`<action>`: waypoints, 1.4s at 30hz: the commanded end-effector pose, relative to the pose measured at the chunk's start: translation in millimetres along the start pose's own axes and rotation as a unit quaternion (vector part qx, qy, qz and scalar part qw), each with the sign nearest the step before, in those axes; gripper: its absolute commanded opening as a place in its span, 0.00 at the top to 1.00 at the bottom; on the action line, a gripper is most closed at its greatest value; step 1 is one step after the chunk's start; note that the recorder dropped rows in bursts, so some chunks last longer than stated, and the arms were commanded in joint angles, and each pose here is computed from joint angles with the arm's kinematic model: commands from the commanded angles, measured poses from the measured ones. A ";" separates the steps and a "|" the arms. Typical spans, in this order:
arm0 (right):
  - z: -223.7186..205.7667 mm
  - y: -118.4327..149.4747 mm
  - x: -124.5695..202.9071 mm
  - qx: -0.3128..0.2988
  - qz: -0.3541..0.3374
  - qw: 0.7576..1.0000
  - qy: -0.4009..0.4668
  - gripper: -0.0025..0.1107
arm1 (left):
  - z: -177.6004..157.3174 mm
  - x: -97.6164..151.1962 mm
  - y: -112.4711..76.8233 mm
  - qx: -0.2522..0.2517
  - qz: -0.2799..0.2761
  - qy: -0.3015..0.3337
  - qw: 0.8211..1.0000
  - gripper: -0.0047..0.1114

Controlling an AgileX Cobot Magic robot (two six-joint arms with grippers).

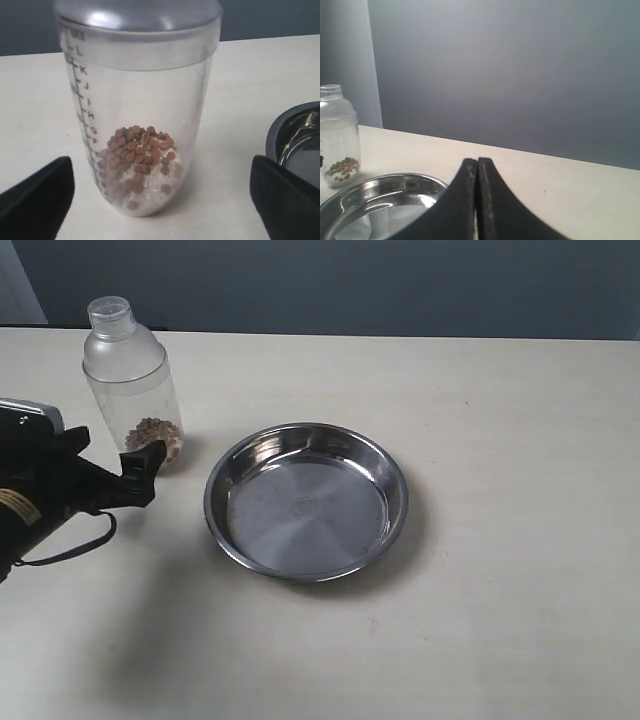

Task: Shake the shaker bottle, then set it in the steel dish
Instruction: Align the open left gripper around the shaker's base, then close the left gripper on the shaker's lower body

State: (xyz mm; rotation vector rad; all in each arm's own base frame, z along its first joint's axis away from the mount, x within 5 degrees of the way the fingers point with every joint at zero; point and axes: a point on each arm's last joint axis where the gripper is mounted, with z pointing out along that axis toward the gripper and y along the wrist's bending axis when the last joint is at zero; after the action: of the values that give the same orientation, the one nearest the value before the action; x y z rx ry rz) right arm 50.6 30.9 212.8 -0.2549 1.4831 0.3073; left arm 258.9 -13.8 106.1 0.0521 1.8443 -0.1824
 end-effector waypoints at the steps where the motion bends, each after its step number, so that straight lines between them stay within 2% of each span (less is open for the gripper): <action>1: -0.3 0.4 0.6 -0.002 0.000 1.000 0.000 0.98 | 11.3 -7.3 -2.5 0.020 -0.004 -0.021 1.000 0.14; 6: -0.3 0.4 0.6 -0.002 0.000 1.000 0.000 0.98 | 29.5 -26.4 -2.0 0.029 0.015 -0.064 0.997 0.13; 10: -0.3 0.4 0.6 -0.002 0.000 1.000 0.000 0.98 | 43.2 -31.1 0.9 0.021 0.020 -0.038 0.999 0.13; 16: -0.3 -0.1 0.6 0.000 0.000 1.000 -0.001 0.98 | 44.2 -31.4 0.3 0.024 0.024 -0.036 0.999 0.13; 20: -0.3 -0.1 0.6 0.000 0.000 1.000 -0.001 0.98 | 44.5 -22.4 8.1 -0.017 0.030 0.015 0.999 0.13; 23: -0.3 -0.1 0.6 0.000 0.000 1.000 -0.001 0.98 | 44.1 -21.1 13.1 -0.045 0.015 0.022 0.999 0.13; 26: -0.3 -0.1 0.6 0.000 0.000 1.000 -0.001 0.98 | 45.6 -22.2 13.3 -0.045 0.013 0.019 0.999 0.13; 32: -0.3 -0.3 0.6 0.001 0.000 1.000 -0.001 0.98 | 58.2 -17.2 10.3 -0.017 -0.006 0.024 1.000 0.14; 34: -0.3 -0.3 0.6 0.001 0.000 1.000 -0.001 0.98 | 57.9 -17.6 1.6 0.031 0.022 0.023 0.999 0.14; 37: -0.3 -0.3 0.6 0.001 0.000 1.000 -0.001 0.98 | 57.6 -18.7 -2.7 0.055 0.035 0.016 0.998 0.14; 42: -0.3 -0.3 0.6 0.001 0.000 1.000 -0.001 0.98 | 57.8 -17.3 -0.1 0.041 0.027 0.025 0.999 0.14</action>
State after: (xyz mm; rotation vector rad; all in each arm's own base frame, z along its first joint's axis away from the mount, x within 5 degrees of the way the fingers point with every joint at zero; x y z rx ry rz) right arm 50.7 30.6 212.8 -0.2518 1.4833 0.3044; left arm 317.9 -22.4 108.4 0.1851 1.8771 -0.2194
